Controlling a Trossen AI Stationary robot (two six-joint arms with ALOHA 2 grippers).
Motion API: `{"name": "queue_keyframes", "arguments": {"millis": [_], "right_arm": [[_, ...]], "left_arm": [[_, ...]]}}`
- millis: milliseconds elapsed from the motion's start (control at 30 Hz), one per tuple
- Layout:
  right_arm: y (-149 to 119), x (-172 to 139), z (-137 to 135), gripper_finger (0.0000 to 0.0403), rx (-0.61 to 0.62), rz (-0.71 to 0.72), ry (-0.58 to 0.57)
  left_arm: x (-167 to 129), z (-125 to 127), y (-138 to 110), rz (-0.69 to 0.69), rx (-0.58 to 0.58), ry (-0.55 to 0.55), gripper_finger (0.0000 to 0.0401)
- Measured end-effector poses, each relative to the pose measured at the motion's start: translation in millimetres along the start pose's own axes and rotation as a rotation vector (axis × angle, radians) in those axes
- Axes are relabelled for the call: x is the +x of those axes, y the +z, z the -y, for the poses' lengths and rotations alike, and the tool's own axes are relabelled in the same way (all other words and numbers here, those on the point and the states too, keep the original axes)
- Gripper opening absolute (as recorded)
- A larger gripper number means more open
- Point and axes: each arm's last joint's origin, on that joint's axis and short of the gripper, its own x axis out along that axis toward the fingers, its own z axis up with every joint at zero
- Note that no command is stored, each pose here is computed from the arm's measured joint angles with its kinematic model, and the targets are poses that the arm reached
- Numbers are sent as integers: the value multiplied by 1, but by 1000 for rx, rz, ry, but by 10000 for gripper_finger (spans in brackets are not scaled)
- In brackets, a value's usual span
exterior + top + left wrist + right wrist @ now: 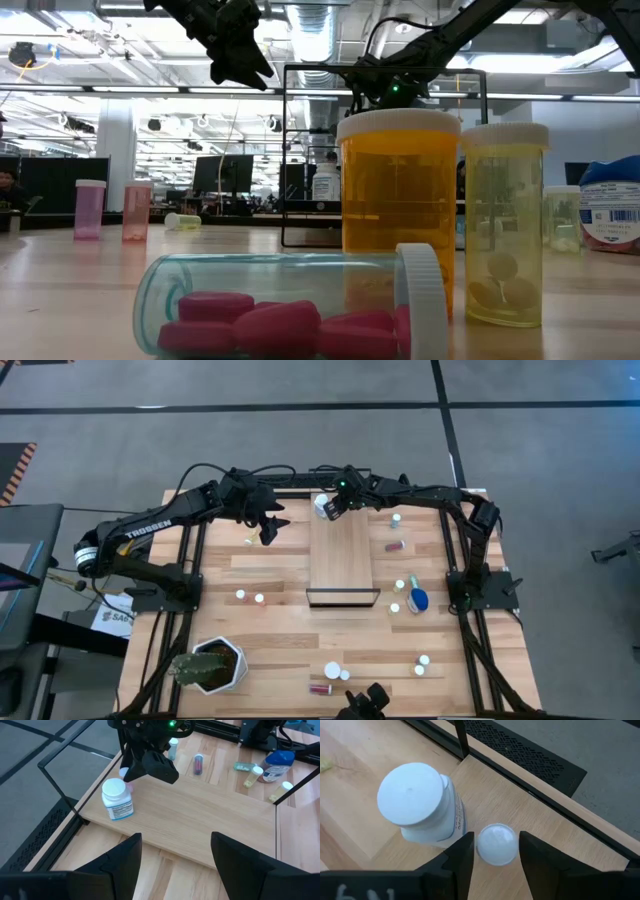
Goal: Pick and place medicine bottles onto shelf by color
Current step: Put the pink pill bottle on the shelf, then put the blue pill bottle on the shelf
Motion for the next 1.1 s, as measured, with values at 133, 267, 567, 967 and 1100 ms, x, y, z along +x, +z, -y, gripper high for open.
{"name": "queue_keyframes", "arguments": {"millis": [133, 267, 567, 967, 1100], "right_arm": [[0, 0, 1, 199, -5, 0, -2], [2, -1, 4, 210, -14, 3, -6], [9, -41, 10, 221, -24, -4, -12], [-30, -101, 21, 219, -117, -265, -86], [-58, -103, 31, 219, -103, -341, -194]], "left_arm": [[0, 0, 0, -2, 0, 0, 224], [0, 0, 0, -2, 0, 0, 224], [0, 0, -2, -16, -2, -1, 224], [0, 0, -3, -29, -3, -1, 224], [0, 0, -3, -32, -4, -1, 224]]}}
